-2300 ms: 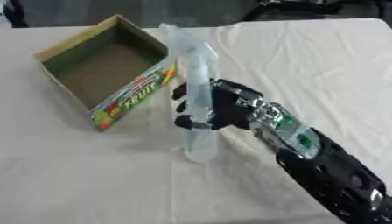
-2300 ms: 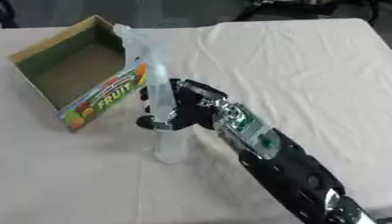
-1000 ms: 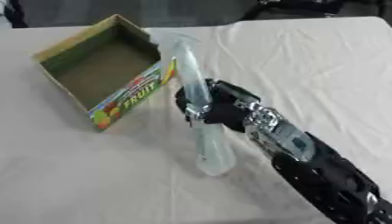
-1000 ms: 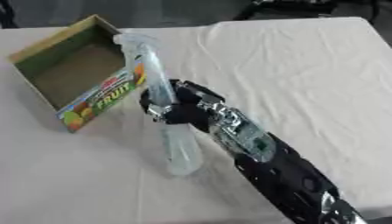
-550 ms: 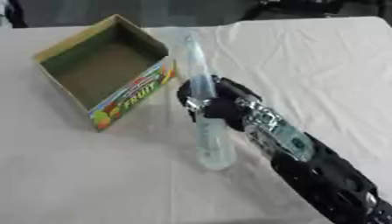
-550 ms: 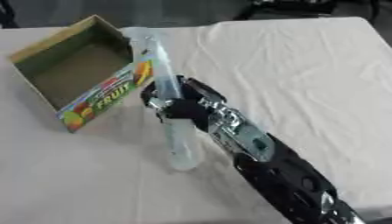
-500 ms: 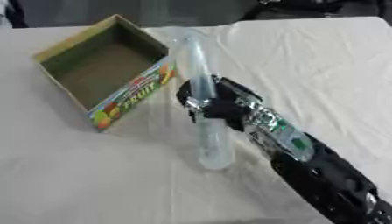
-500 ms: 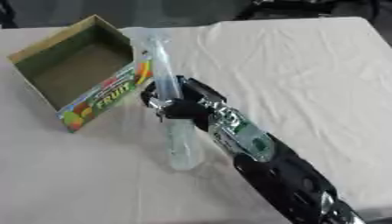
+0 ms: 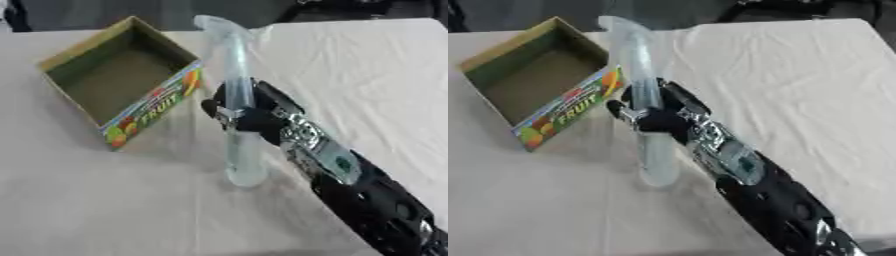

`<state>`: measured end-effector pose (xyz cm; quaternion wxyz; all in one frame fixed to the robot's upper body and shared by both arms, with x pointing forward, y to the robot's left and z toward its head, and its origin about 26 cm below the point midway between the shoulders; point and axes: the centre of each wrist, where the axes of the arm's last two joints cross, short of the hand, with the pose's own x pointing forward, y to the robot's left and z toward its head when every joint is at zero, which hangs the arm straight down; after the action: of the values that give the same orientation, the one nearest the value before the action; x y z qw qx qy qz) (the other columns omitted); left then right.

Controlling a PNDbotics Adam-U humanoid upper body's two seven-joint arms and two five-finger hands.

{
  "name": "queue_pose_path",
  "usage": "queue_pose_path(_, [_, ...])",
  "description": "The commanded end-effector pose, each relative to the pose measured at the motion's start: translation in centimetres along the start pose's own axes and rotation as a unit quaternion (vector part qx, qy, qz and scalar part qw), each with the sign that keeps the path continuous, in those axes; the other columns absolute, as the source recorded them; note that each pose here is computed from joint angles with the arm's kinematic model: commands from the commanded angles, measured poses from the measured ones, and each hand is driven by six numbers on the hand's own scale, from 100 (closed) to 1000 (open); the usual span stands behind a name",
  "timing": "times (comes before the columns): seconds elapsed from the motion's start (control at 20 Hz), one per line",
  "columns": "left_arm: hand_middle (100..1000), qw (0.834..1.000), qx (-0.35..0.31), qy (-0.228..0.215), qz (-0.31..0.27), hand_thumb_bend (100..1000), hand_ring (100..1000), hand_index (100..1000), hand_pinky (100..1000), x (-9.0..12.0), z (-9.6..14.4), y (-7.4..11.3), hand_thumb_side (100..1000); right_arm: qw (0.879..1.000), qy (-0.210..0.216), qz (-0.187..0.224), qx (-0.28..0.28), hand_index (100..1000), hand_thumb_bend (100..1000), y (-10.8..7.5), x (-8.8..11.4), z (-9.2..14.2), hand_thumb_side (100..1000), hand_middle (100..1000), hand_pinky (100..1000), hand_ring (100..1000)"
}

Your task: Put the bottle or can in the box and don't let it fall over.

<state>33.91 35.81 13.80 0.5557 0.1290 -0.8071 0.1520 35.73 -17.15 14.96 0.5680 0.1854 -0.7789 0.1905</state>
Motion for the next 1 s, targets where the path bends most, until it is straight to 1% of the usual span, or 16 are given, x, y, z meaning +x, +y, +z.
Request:
queue_pose_path(0.05, [699,1.0,0.001,-0.018,-0.006,630,770,728,786,1.2,-0.7,0.4,741,0.999,-0.037,0.026,0.002,228,315,-0.5,2.1,-0.4,100,170,100,124])
queue_pose_path(0.4, [695,1.0,0.003,-0.019,-0.009,632,768,721,785,1.3,-0.8,0.5,742,0.996,-0.07,0.05,0.002,218,316,-0.6,3.7,-0.8,100,159,100,115])
queue_pose_path(0.5, [695,1.0,0.004,-0.02,-0.01,631,767,720,786,1.3,-0.8,0.5,741,0.995,-0.083,0.056,-0.001,222,314,-0.7,4.5,-1.1,100,163,100,119])
queue_pose_path(0.6, [695,1.0,0.005,-0.021,-0.01,631,767,720,785,1.4,-0.8,0.5,741,0.992,-0.103,0.069,-0.003,224,311,-0.7,5.6,-1.7,100,165,100,122])
queue_pose_path(0.85, [695,1.0,0.001,-0.022,-0.011,631,767,720,785,1.4,-0.8,0.4,741,0.978,-0.166,0.123,-0.008,236,303,-0.1,9.8,-5.1,100,178,100,136])
queue_pose_path(1.0, [695,1.0,-0.001,-0.023,-0.011,630,767,720,785,1.5,-0.8,0.2,741,0.971,-0.193,0.141,-0.015,241,299,0.5,11.7,-7.4,100,183,100,143])
